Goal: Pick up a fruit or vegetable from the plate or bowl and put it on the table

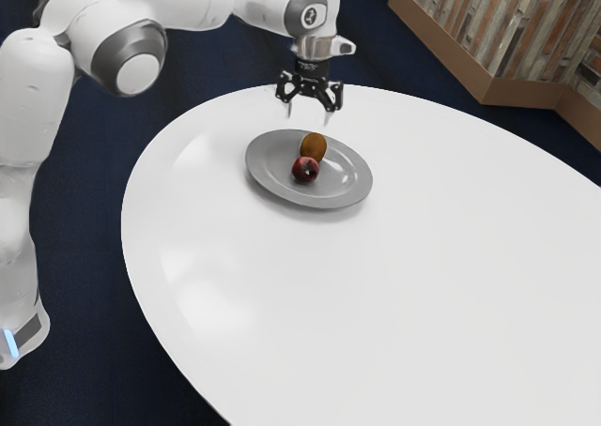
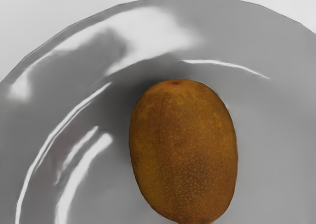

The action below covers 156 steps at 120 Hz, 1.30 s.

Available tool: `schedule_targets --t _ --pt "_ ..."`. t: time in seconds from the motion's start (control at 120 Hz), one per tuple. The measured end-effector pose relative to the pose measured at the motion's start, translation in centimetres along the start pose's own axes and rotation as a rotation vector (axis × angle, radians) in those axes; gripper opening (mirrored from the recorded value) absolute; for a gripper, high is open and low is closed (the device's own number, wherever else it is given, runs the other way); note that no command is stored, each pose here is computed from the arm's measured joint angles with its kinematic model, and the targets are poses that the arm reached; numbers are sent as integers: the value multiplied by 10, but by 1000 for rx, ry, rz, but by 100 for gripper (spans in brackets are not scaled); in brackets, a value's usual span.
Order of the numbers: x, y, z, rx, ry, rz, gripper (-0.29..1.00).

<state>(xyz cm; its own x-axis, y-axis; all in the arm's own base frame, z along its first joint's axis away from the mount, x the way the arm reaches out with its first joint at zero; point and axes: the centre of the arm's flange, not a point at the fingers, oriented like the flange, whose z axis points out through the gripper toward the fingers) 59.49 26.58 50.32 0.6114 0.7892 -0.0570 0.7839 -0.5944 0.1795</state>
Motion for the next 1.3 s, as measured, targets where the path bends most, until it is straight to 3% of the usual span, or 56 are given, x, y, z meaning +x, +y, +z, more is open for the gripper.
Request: schedule_targets --t 0.4,1.083,1.217,1.3 --pt "14 8 33 -35 -10 201 70" --pt "32 2 83 -94 -47 287 71" --pt "32 4 84 -94 -38 302 59" --pt "32 5 84 -93 -34 304 44"
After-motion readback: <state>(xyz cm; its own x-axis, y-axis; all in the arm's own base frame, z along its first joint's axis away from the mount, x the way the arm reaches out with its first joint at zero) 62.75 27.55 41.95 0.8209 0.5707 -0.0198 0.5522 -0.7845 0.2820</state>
